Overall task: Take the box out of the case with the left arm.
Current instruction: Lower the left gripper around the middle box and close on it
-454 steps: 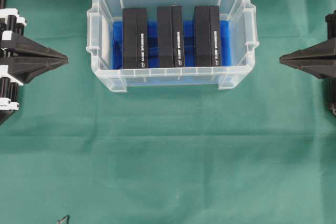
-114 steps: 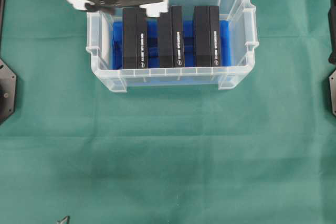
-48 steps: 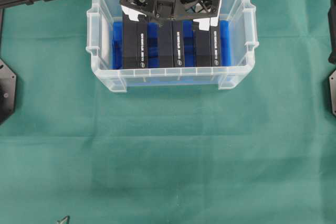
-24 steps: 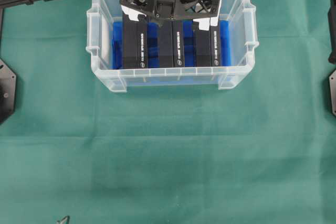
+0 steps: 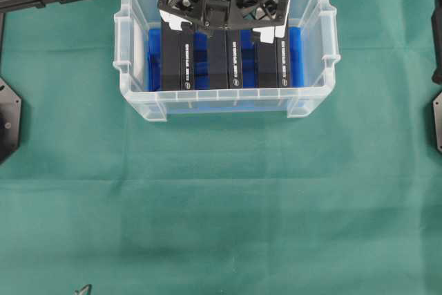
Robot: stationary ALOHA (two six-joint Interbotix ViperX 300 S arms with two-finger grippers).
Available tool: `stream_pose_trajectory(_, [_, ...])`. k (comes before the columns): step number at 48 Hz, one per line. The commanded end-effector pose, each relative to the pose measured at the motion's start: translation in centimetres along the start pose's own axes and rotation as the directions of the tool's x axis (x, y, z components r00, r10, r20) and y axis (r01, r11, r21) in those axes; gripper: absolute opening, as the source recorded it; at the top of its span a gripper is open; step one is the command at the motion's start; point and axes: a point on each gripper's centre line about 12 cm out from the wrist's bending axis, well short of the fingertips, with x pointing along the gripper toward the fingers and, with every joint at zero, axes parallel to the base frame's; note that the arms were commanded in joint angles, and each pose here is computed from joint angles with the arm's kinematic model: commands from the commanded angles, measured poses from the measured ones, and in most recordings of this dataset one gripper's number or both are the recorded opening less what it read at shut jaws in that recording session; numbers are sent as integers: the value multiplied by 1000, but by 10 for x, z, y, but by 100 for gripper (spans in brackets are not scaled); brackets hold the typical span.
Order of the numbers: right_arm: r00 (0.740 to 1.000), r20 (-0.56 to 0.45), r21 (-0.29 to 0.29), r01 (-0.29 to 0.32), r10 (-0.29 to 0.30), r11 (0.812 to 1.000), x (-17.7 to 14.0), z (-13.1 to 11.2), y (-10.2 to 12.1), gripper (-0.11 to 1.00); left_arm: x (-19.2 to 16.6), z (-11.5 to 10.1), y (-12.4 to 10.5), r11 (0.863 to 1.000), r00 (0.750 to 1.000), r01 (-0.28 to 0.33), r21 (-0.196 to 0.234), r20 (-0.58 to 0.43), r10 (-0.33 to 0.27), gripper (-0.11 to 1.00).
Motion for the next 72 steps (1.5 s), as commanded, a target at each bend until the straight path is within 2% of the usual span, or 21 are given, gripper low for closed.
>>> stream_pose_trajectory(1, [1000, 21, 4, 0, 0, 1000, -5, 3, 0, 0, -10, 2, 0, 1000, 999, 29, -1, 26, -29, 81])
stream_pose_trajectory(14, [1000, 21, 4, 0, 0, 1000, -5, 3, 0, 0, 10, 3, 4, 999, 999, 25, -30, 26, -24, 81])
stream_pose_trajectory(31, [1000, 18, 4, 0, 0, 1000, -4, 3, 0, 0, 37, 1, 10, 999, 1000, 19, -36, 24, -18, 81])
stream_pose_trajectory(50, [1000, 17, 2, 3, -3, 1000, -4, 3, -1, 0, 57, 15, 22, 998, 999, 21, -63, 40, -19, 81])
stream_pose_trajectory(63, [1000, 9, 3, 3, -3, 1000, -2, 4, 0, 0, 70, 12, 31, 998, 1000, -15, -65, 25, 17, 81])
stream_pose_trajectory(72, [1000, 0, 3, 3, -3, 1000, 0, 6, 0, 0, 73, 13, 28, 998, 999, 13, -65, 36, -10, 81])
